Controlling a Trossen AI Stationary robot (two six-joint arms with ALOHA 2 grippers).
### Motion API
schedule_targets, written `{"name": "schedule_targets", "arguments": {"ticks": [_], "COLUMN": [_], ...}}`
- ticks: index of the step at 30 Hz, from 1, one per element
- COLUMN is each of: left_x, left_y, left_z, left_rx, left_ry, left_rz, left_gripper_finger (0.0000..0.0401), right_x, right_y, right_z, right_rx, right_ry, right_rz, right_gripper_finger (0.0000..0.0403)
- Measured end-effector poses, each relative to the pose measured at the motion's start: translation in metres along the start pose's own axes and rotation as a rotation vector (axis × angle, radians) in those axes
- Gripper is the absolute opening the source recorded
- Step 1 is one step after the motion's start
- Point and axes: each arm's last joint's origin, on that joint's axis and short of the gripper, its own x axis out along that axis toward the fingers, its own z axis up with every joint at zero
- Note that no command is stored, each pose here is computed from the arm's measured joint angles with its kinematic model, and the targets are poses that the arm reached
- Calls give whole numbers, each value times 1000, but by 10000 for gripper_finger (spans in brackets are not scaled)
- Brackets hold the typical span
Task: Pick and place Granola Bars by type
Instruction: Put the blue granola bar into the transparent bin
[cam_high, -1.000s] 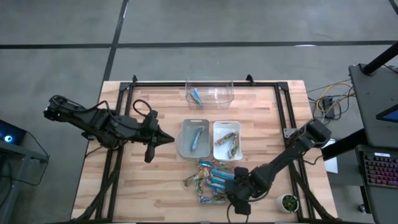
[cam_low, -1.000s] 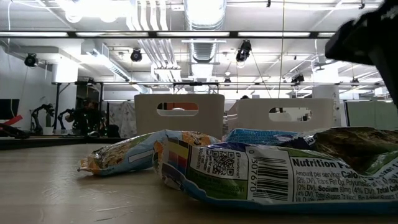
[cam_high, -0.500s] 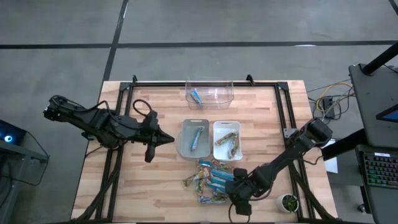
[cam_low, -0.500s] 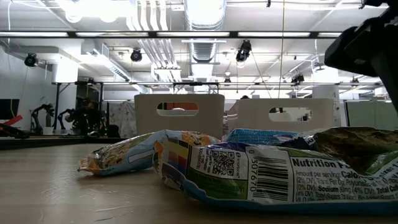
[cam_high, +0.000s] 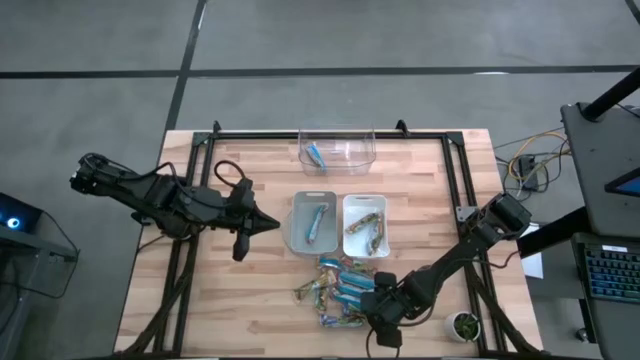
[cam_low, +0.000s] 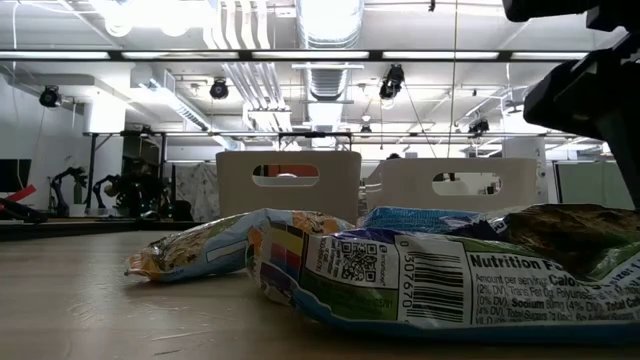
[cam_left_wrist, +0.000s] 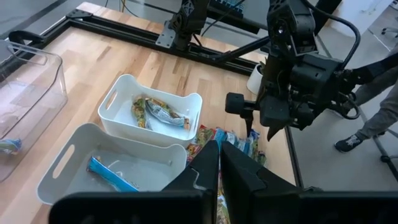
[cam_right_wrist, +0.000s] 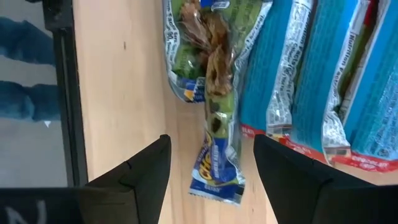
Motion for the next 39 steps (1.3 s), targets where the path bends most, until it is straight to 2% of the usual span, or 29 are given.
{"name": "schedule_targets", "arguments": {"ticks": [9, 19, 39], "left_x": [0, 0, 0], "left_y": [0, 0, 1], "left_z": [0, 0, 0], "left_rx": [0, -1, -2], "left_ry": [0, 0, -5], "left_rz": [0, 1, 12], "left_gripper_finger": [0, 0, 0], "right_x": [6, 9, 11], "right_y": [-6, -1, 1], "right_z": [-6, -7, -16], "right_rx": [7, 21, 19], "right_ry": [19, -18, -3], "right_rz": [-22, 22, 17], "right_gripper_finger": [219, 219, 219]}}
